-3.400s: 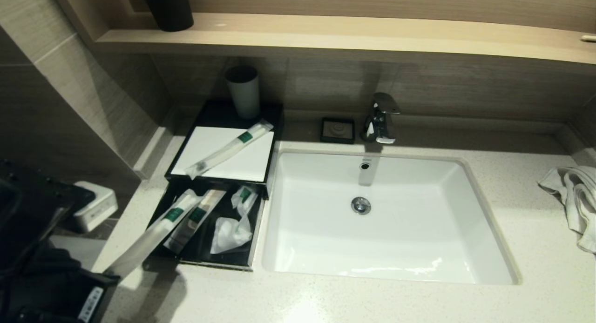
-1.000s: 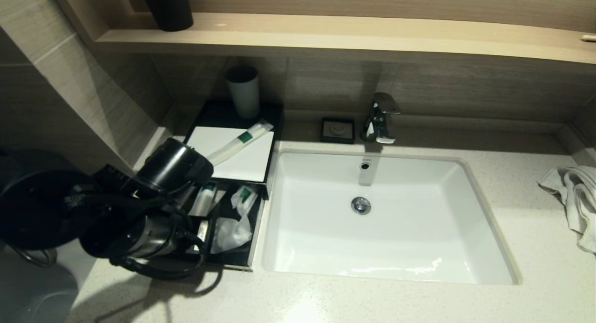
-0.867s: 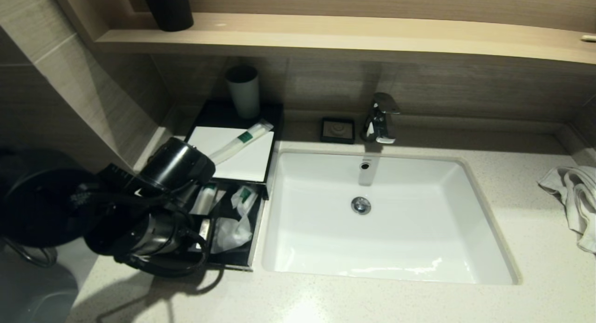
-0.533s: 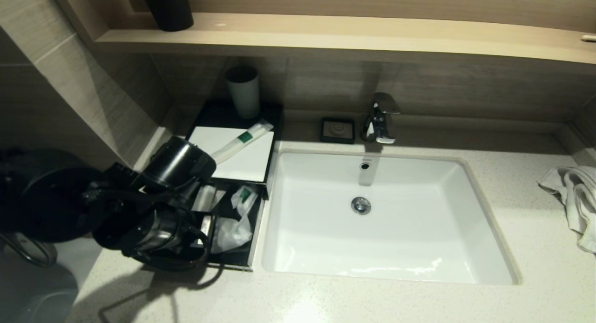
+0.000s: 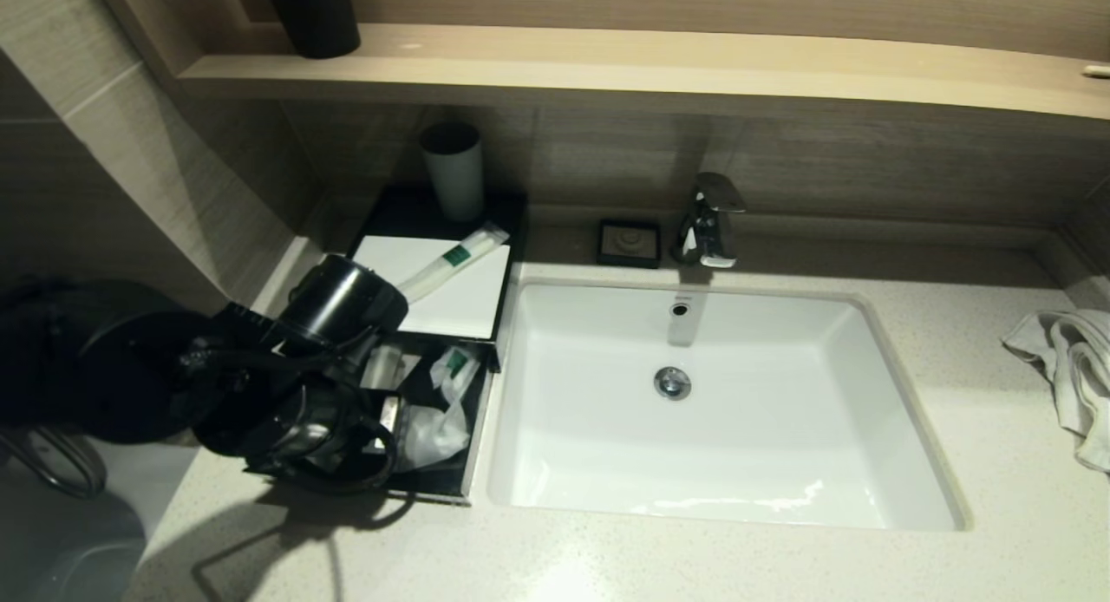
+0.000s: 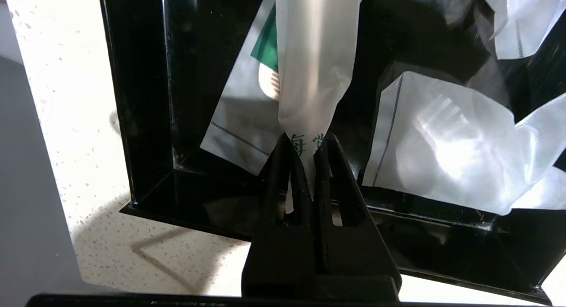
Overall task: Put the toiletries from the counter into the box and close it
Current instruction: Place the bathroom toiletry into the drawer
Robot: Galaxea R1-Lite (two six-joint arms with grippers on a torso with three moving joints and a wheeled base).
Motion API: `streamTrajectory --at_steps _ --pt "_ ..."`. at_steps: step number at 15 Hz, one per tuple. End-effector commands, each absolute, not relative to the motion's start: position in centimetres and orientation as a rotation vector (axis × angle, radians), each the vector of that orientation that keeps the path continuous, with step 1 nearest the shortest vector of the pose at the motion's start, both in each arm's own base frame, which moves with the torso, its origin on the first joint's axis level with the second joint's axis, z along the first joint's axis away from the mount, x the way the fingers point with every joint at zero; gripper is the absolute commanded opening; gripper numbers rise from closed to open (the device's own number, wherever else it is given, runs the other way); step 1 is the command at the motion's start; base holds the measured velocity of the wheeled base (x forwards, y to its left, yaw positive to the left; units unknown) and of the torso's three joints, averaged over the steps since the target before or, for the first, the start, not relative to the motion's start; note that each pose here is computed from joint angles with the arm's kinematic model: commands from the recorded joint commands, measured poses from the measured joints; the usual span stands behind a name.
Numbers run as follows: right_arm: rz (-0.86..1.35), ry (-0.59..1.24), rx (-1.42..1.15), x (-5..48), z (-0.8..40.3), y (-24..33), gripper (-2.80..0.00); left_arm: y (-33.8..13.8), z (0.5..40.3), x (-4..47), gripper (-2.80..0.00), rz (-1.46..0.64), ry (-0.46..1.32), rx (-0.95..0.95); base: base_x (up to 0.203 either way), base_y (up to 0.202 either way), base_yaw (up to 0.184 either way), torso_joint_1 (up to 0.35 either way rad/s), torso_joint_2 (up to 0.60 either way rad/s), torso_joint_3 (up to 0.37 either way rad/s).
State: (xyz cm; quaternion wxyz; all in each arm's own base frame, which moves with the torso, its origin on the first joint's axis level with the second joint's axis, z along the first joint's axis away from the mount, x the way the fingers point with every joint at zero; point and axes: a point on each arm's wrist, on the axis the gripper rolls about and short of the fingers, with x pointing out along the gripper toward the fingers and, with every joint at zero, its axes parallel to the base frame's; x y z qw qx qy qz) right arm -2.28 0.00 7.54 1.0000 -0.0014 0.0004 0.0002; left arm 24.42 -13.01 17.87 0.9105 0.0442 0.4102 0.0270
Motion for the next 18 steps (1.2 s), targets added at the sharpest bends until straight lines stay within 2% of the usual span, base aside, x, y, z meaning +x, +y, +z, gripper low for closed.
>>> streamTrajectory --at_steps 1,5,6,12,18 --pt "0.001 0.001 -0.003 -2.3 7.5 0.0 -2.8 -13.2 17.9 24.8 -2.8 0.056 0.844 0.096 0.0 0.0 0.0 0.0 0.0 0.0" --pt "0.002 0.002 -0.004 -2.3 7.5 0.0 -2.8 -13.2 18.0 25.1 -2.8 0.054 0.83 0.095 0.0 0.0 0.0 0.0 0.0 0.0" --pt "0.002 0.002 -0.004 -2.3 7.5 0.0 -2.8 -13.2 18.0 25.1 0.0 0.053 0.828 0.094 0.0 0.0 0.0 0.0 0.0 0.0" --pt "0.001 0.002 -0.004 -2.3 7.5 0.0 -2.8 -12.8 19.1 24.4 0.0 0.049 0.802 0.079 0.0 0.0 0.0 0.0 0.0 0.0" --pt "0.002 0.0 -0.003 -2.3 7.5 0.0 -2.8 -12.1 21.8 23.2 0.0 0.016 0.717 0.078 0.0 0.0 0.0 0.0 0.0 0.0"
